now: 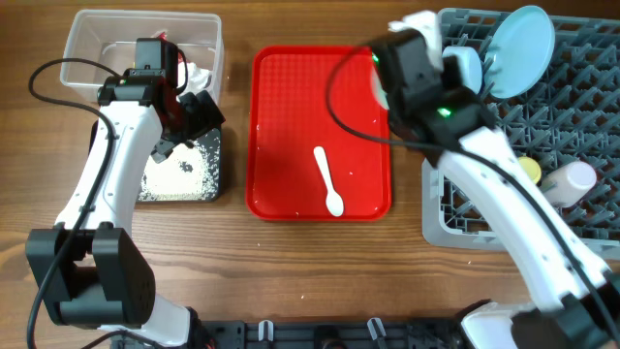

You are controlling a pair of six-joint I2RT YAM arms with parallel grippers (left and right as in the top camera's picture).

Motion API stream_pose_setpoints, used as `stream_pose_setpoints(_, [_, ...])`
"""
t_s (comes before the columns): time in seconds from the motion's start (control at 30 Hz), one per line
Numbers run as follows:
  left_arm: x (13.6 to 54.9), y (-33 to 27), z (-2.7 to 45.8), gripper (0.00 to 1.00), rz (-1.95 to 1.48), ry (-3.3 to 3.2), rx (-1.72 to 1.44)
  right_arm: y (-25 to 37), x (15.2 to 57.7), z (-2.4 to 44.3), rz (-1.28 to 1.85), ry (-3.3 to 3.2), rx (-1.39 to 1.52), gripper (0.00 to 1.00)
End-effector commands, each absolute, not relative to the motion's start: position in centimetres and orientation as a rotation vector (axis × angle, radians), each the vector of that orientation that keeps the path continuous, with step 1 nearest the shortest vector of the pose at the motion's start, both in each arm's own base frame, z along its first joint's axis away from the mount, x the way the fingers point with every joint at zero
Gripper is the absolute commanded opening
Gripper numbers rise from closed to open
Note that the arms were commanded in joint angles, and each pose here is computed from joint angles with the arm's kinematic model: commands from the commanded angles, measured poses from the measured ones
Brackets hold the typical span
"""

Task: Sort waste into correct bins and load items into the dishwasher rack
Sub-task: 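Grasp the green bowl and place it in the dish rack with the right gripper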

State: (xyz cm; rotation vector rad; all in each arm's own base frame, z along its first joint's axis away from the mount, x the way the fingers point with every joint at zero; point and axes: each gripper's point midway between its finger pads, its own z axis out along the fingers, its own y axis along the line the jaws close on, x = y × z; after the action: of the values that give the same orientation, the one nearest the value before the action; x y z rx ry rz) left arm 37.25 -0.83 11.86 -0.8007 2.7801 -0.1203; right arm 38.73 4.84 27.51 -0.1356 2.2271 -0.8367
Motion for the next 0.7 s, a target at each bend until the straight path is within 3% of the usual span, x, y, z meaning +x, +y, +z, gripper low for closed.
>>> stream_pose_setpoints(0.0, [37.2, -0.7, 11.9, 1.0, -0.123, 2.785, -0.79, 0.1, 35.2, 28.6, -1.214, 2.129, 0.059, 0.04])
stream_pose_setpoints(0.13, [37.2, -0.7, 11.9, 1.0, -0.123, 2.785, -0.79, -2.7, 32.6, 27.6, -1.467, 2.06, 0.052, 0.04])
stream_pose_setpoints(0.37, [37.2, -0.7, 11.9, 1.0, -0.123, 2.785, -0.79, -7.6, 35.7, 24.8, -1.732, 2.137, -0.137, 0.04])
stream_pose_setpoints(0.67, [37.2, -0.7, 11.9, 1.0, -0.123, 2.785, -0.79, -8.0, 39.3, 22.8, -1.689, 2.201, -0.347, 0.04])
